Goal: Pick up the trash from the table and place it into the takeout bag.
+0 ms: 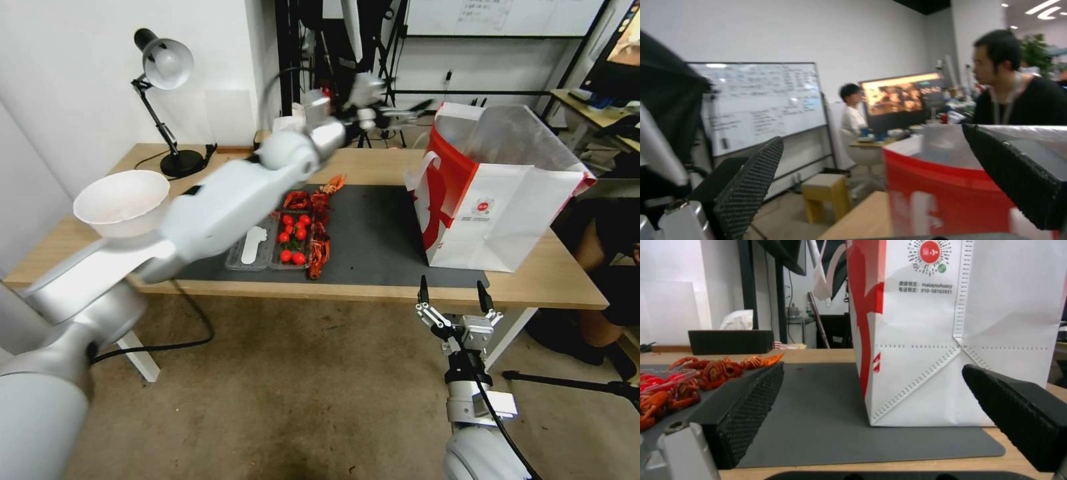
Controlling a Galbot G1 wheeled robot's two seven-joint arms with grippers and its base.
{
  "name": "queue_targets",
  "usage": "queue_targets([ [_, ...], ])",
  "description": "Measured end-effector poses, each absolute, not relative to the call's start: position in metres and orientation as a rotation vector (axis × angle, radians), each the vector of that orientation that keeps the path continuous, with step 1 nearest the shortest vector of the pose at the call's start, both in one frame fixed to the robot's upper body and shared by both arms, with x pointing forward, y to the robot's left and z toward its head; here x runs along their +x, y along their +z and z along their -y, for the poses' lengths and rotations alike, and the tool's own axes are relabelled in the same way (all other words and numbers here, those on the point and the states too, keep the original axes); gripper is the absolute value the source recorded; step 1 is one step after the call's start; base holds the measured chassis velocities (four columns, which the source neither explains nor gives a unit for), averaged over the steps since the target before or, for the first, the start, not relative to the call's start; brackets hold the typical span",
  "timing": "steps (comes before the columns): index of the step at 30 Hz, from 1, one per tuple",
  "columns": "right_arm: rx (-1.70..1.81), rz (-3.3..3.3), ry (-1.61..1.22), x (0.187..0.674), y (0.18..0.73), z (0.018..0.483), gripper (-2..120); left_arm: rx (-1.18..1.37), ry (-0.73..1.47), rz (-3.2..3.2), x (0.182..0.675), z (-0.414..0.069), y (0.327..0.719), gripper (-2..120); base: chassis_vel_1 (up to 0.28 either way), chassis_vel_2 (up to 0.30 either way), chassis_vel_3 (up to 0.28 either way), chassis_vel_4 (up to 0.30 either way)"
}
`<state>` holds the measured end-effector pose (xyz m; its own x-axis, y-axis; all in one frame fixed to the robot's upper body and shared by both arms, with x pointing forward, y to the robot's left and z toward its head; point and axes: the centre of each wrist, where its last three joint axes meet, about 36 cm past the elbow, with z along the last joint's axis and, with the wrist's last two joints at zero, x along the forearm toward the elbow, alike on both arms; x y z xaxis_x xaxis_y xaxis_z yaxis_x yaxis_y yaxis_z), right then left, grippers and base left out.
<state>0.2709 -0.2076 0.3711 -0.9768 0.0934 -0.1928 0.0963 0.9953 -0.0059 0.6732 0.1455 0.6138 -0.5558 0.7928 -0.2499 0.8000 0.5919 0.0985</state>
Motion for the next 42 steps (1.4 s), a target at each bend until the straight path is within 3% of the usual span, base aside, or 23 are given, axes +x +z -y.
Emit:
queue_targets([
  [13,0.128,-2.949,-0.035,0.267,0.372,0.206,100,0.887,0.054,-2.717,0.619,-0.303,0.592,100,0.000,0.000,0.000,0.000],
  [17,0.123,-2.952,-0.040,0.265,0.372,0.206,100,0.811,0.081,-2.742,0.597,-0.328,0.586,100,0.000,0.000,0.000,0.000],
  [36,0.114,-2.956,-0.040,0.262,0.371,0.204,100,0.534,0.132,-2.866,0.482,-0.362,0.534,100,0.000,0.000,0.000,0.000],
  [42,0.108,-2.958,-0.041,0.261,0.370,0.203,100,0.440,0.173,-2.915,0.440,-0.365,0.501,100,0.000,0.000,0.000,0.000],
])
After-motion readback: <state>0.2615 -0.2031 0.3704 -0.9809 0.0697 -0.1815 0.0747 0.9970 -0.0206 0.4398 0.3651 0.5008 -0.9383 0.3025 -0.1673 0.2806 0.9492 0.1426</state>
